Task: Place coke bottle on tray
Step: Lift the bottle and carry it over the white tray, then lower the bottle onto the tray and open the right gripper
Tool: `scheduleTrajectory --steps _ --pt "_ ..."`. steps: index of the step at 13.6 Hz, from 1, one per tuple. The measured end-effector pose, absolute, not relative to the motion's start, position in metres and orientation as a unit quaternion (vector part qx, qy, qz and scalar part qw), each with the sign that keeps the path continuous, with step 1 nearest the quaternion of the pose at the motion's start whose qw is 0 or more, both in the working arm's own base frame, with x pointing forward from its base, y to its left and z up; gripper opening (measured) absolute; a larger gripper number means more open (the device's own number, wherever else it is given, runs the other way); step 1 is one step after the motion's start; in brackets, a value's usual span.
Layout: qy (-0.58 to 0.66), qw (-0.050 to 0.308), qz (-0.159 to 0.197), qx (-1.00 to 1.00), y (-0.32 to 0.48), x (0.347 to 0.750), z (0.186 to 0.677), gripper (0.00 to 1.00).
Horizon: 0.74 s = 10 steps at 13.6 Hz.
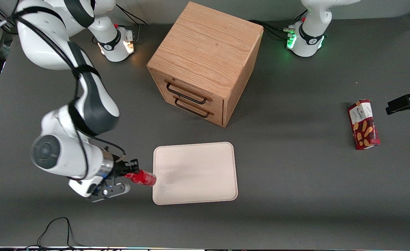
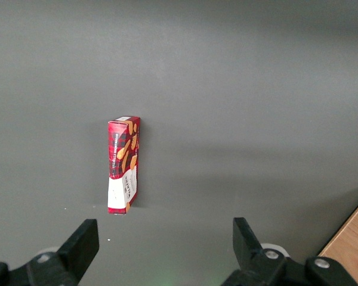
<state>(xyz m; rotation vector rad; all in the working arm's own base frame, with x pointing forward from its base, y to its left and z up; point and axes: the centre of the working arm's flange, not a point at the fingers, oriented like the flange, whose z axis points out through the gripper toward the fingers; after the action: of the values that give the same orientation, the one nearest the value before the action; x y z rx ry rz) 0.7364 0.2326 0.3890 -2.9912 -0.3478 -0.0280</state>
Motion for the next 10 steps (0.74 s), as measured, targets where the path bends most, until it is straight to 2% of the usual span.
scheduleTrajectory --steps 4,9,10 --pt "-0.104 0.07 -0.03 -0.992 0.264 0.743 0.337 0.36" --pt "-0.104 0.066 -0.05 -0.991 0.268 0.75 0.308 0.36" --pt "-0.101 0.067 -0.052 -0.991 0.269 0.75 0.308 0.43"
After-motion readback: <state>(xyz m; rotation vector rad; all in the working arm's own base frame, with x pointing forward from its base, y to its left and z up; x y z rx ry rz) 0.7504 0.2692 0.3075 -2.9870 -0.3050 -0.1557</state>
